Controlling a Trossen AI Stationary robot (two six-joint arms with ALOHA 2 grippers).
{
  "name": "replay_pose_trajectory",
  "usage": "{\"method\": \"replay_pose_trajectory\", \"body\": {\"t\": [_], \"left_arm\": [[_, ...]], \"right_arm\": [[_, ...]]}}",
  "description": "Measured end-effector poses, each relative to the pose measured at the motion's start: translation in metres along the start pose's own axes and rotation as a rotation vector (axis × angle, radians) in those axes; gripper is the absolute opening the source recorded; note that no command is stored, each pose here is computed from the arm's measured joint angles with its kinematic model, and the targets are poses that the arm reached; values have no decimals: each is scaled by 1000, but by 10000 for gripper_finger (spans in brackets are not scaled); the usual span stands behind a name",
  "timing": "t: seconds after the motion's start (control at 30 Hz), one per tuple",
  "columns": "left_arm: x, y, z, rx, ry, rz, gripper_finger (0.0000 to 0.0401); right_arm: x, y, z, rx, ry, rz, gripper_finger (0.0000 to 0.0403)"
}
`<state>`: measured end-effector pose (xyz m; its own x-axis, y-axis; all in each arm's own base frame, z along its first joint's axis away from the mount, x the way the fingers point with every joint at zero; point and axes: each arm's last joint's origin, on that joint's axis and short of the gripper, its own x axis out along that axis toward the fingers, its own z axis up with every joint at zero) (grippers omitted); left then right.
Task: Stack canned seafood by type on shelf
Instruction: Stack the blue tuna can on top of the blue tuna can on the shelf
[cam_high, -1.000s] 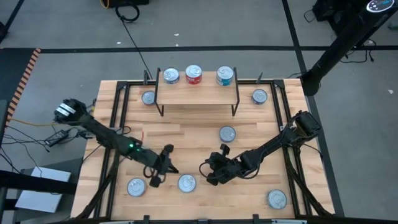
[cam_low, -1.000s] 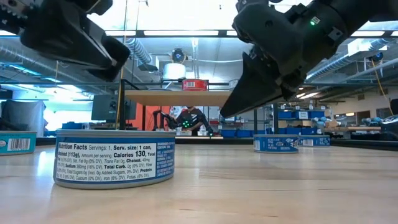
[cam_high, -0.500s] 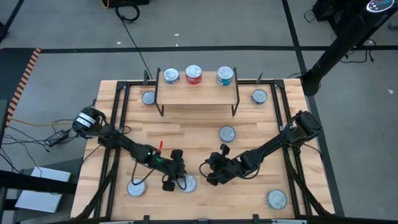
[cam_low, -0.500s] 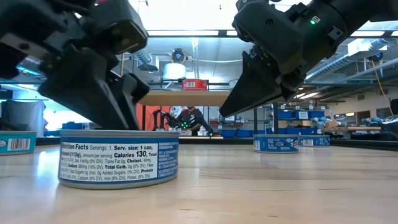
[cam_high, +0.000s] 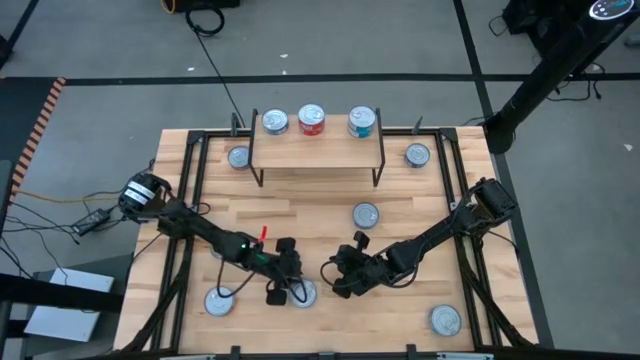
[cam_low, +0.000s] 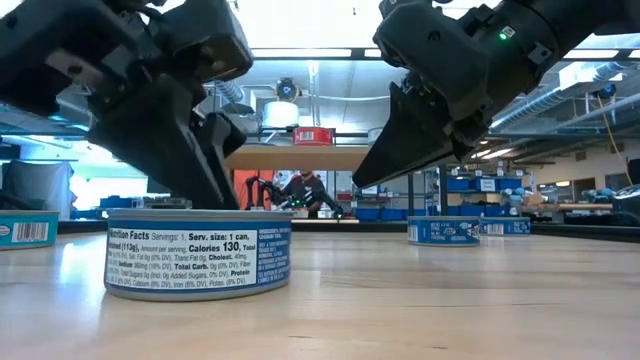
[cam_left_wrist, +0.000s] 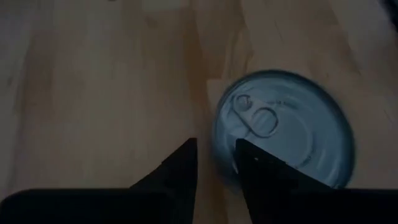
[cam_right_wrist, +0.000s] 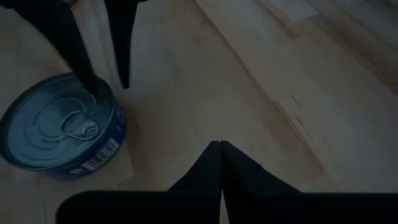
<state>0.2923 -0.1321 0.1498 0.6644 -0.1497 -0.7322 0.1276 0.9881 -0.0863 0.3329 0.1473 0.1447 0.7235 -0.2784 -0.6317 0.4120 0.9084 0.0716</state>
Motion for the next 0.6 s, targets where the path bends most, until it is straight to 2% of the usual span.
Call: {"method": "replay_pose_trajectory", "body": {"t": [0.27, 0.4, 0.53, 0.6], "left_arm": [[-2, 6, -6, 15, 48, 131, 71], [-1, 9, -5, 6, 42, 149, 41], [0, 12, -4, 49, 23, 196, 8], [0, 14, -4, 73, 15, 233, 5]], "right_arm": [[0, 1, 0, 0, 9, 15, 12], [-1, 2, 0, -4, 12, 37, 11], [-3, 6, -1, -24, 4, 52, 11], [-4, 7, -2, -36, 1, 59, 11]]}}
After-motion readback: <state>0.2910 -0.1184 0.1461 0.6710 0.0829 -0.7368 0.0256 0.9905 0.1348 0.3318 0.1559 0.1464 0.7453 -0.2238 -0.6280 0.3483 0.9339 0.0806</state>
